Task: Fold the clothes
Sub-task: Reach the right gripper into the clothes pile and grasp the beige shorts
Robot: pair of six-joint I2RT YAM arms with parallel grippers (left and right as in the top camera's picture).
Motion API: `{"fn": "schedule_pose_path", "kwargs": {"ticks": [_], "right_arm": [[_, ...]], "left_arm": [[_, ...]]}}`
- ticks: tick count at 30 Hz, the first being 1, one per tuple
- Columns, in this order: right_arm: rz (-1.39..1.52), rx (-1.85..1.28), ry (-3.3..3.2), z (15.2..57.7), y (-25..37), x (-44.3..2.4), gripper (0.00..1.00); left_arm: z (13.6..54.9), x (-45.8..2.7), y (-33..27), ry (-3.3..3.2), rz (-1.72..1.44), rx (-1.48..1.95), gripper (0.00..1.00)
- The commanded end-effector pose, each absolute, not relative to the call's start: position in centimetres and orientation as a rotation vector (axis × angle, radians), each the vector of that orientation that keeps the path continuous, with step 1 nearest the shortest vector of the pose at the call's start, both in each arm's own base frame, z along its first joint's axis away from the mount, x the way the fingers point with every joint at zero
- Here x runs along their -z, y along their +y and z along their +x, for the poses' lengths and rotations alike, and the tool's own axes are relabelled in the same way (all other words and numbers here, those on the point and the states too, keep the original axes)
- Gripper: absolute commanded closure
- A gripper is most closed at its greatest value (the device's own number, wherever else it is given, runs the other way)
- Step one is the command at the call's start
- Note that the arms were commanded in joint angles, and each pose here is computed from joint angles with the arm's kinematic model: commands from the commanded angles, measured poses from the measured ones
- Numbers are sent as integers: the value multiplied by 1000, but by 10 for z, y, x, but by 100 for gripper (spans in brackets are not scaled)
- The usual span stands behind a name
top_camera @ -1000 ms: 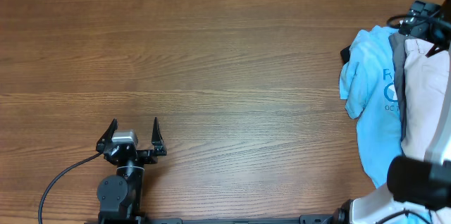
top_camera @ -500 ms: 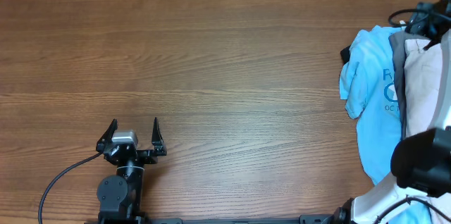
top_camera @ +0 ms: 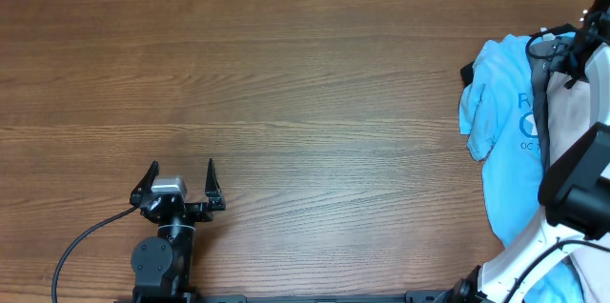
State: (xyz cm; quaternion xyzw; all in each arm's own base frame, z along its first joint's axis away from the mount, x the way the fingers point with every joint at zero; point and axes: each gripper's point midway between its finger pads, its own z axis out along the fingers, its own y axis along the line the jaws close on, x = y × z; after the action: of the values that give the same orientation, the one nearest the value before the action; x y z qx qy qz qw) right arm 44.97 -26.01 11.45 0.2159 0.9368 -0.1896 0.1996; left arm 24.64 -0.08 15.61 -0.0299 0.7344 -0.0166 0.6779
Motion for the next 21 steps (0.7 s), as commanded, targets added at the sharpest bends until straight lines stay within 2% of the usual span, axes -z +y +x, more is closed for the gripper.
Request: {"fn": "schedule_pose_path", "kwargs": {"ticks": [1, 13, 15, 21], "right_arm": [[469, 482, 2692, 458, -255, -85, 17], [496, 489, 2752, 457, -270, -29, 18], [505, 490, 2747, 457, -273, -29, 23], [519, 485, 2730, 460, -274, -30, 52]], "left_arm": [[246, -157, -4, 1641, -41, 35, 0], [246, -157, -4, 1641, -41, 35, 0], [246, -157, -4, 1641, -41, 35, 0], [246, -157, -4, 1641, -41, 35, 0]]}}
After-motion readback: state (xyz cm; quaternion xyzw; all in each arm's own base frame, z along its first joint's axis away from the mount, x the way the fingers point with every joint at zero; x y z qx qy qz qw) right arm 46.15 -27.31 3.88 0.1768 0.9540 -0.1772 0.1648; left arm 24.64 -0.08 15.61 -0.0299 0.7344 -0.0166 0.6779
